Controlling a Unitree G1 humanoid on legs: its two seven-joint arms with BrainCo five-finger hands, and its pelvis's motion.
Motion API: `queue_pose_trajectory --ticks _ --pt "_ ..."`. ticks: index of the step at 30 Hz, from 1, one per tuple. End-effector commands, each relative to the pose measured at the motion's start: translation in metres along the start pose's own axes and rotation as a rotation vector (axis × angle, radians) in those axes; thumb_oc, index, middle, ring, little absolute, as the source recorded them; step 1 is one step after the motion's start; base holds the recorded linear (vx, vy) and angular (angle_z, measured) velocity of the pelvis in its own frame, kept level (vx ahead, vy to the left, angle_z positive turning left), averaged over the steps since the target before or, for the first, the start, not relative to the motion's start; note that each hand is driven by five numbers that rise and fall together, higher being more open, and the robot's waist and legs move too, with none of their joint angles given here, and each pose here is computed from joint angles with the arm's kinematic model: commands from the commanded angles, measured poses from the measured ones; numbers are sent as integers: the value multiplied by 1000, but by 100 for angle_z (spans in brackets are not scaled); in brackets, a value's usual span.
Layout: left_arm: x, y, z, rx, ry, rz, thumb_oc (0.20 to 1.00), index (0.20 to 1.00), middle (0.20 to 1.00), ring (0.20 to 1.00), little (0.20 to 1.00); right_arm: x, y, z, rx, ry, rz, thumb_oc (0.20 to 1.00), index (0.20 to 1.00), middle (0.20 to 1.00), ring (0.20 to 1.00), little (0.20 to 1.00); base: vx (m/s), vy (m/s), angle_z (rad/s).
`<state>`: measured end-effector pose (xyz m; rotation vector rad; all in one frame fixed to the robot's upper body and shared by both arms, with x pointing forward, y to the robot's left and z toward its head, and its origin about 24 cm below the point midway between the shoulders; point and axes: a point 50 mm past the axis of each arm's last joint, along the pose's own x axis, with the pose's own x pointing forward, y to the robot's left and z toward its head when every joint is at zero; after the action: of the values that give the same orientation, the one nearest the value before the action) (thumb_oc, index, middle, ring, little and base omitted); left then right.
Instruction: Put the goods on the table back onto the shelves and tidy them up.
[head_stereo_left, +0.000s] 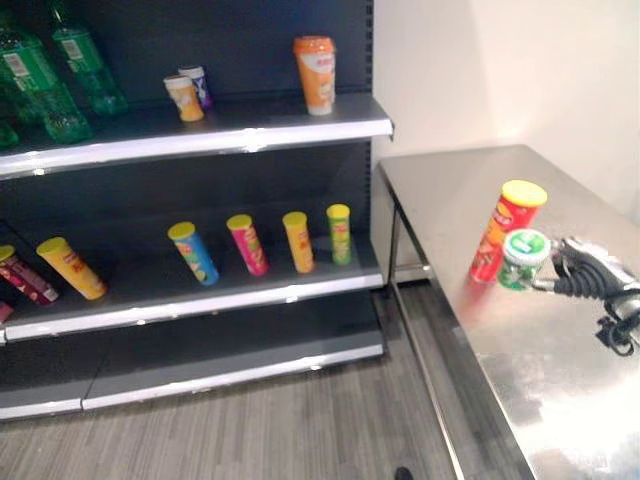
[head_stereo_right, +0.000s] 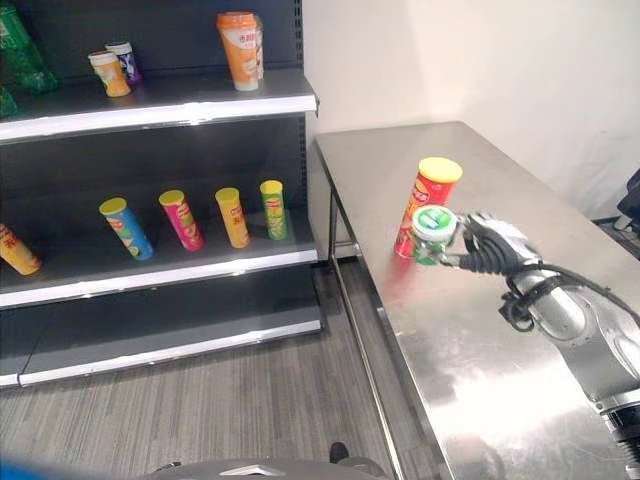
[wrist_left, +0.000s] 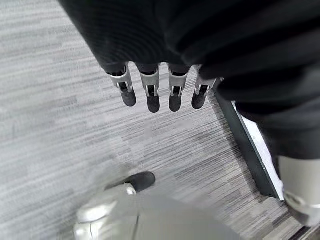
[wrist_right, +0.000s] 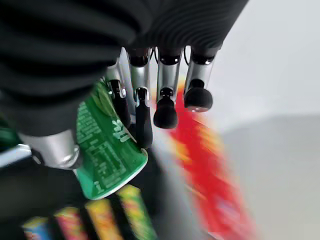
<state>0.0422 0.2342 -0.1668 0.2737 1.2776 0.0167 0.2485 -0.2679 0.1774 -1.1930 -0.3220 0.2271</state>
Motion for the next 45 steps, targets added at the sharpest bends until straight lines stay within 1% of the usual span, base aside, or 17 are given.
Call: queue_pose_trajectory --ticks 1,2,10,11,16,21,23,27,29,30,33,35,38,43,44,45 --pt "3 17 18 36 -40 45 1000 1000 1000 1000 1000 17 -37 22 -2 -144 -164 200 200 200 200 200 -1 -91 17" --pt "3 17 17 32 -37 44 1000 1000 1000 1000 1000 22 -40 32 13 -192 -189 200 200 200 200 200 -3 -69 12" --pt "2 18 13 8 -24 63 1000 1000 1000 1000 1000 45 -35 49 38 -267 -225 200 200 200 200 200 -9 -67 14" --pt "2 19 16 -11 -33 72 1000 1000 1000 1000 1000 54 -32 54 71 -293 -230 200 200 200 200 200 -73 -66 21" --pt "3 18 29 -77 -85 70 1000 1000 1000 1000 1000 61 -35 54 83 -291 -251 200 200 200 200 200 -106 -19 35" --pt "3 19 24 -127 -74 83 1000 1000 1000 1000 1000 61 -43 52 85 -282 -281 200 200 200 200 200 136 155 45" --pt "3 24 29 -115 -86 109 1000 1000 1000 1000 1000 59 -45 42 91 -234 -312 200 200 200 200 200 289 434 13" --pt "3 27 25 -80 -61 115 1000 1000 1000 1000 1000 50 -39 39 74 -205 -302 200 200 200 200 200 424 544 -21" --pt "3 35 28 -9 -69 129 1000 1000 1000 1000 1000 54 -33 42 96 -216 -305 200 200 200 200 200 288 566 -7" --pt "3 43 36 13 -89 146 1000 1000 1000 1000 1000 58 -32 46 111 -230 -310 200 200 200 200 200 214 597 8" --pt "2 54 51 27 -135 174 1000 1000 1000 1000 1000 66 -40 53 96 -260 -335 200 200 200 200 200 146 417 -74" --pt "2 54 51 27 -136 174 1000 1000 1000 1000 1000 66 -40 53 95 -260 -335 200 200 200 200 200 66 137 5" --pt "3 49 56 52 -155 147 1000 1000 1000 1000 1000 65 -53 62 91 -308 -364 200 200 200 200 200 121 196 13" --pt "4 43 57 64 -152 128 1000 1000 1000 1000 1000 65 -57 61 84 -305 -374 200 200 200 200 200 87 101 27" --pt "5 39 55 63 -137 110 1000 1000 1000 1000 1000 64 -65 58 58 -289 -401 200 200 200 200 200 95 79 61" --pt "5 39 56 63 -137 110 1000 1000 1000 1000 1000 63 -65 58 58 -289 -401 200 200 200 200 200 127 88 52"
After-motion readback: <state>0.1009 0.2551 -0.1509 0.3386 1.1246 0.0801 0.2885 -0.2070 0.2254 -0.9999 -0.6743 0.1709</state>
